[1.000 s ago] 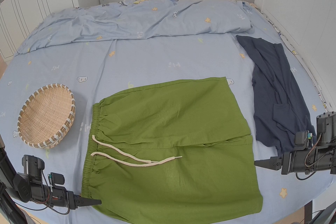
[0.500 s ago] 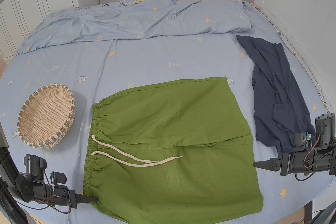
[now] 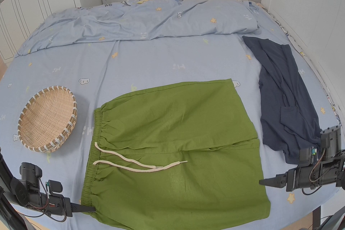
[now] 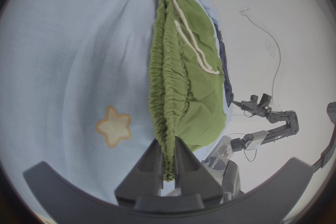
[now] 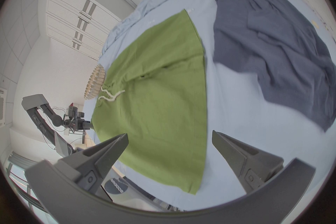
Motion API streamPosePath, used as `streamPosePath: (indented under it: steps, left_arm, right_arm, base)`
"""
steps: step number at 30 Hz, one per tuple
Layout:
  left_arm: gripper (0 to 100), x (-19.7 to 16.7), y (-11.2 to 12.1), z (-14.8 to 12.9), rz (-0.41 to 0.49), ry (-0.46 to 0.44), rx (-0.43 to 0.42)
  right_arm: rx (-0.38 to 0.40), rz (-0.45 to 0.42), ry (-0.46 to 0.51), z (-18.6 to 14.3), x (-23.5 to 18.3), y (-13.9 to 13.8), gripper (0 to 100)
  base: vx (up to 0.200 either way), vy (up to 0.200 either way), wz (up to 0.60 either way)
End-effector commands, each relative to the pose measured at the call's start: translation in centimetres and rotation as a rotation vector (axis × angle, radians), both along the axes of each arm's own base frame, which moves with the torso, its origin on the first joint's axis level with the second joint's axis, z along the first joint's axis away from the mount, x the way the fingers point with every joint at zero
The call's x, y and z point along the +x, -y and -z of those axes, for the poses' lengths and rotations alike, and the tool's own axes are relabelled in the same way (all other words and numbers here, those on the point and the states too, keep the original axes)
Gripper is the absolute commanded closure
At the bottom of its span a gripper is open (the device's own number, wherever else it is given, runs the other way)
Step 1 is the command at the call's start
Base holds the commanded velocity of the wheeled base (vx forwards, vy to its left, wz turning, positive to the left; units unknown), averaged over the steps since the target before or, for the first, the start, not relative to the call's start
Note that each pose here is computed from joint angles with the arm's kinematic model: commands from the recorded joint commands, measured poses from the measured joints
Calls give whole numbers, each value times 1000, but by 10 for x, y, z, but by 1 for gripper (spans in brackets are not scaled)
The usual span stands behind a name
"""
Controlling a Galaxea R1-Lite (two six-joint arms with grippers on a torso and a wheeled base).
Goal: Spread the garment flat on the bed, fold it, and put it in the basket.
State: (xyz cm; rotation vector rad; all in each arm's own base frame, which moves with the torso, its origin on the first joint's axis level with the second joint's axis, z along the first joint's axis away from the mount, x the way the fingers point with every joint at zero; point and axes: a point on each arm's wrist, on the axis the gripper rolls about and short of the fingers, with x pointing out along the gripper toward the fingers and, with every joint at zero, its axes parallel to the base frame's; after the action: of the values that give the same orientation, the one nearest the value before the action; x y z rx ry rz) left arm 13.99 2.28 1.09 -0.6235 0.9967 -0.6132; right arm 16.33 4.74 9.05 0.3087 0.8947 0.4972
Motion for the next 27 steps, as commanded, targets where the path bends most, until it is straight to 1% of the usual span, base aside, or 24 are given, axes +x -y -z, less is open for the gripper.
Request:
streamPosePath:
  steps: [1,2,3,4,5,6,7,9,11,15,24,27]
  left_arm:
    - [100,-15,-4,-12,-25,62,-23]
    - [100,-16,-3,-12,-6,63,-21]
    - [100,-16,-3,-12,-6,63,-21]
    - [100,-17,-2,-11,4,61,-20]
    - [100,-16,-2,-11,4,61,-20]
    - [100,-16,-2,-11,2,61,-20]
    - [100,-16,-3,-11,1,68,-17]
    - [100,-15,-3,-11,1,71,-16]
    - [100,-15,-3,-12,4,76,-15]
    - [100,-15,-3,-12,5,74,-15]
    - [100,-14,-3,-12,6,74,-16]
    - [100,-14,-3,-12,6,76,-15]
  right_arm:
    - [-17,-11,-100,19,-20,4,0]
    - [-11,-20,-125,23,-25,5,0]
    - [-11,-20,-125,23,-25,5,0]
    - [6,-39,-168,29,-31,6,0]
    - [14,-47,-195,33,-33,6,0]
    - [15,-50,-198,33,-33,6,0]
    - [30,-65,-240,40,-36,7,0]
    - [47,-81,-248,44,-38,7,0]
    - [46,-92,-266,49,-40,7,0]
    - [29,-94,-337,64,-36,5,0]
    - [24,-106,-356,76,-30,3,0]
    - [34,-135,-397,83,-28,0,0]
  base:
    - [0,0,0]
    - [0,0,0]
    - [0,0,0]
    - [0,0,0]
    - [0,0,0]
    - [0,0,0]
    - [0,0,0]
    - [0,0,0]
    - [0,0,0]
    - [0,0,0]
    - [0,0,0]
    - [0,0,0]
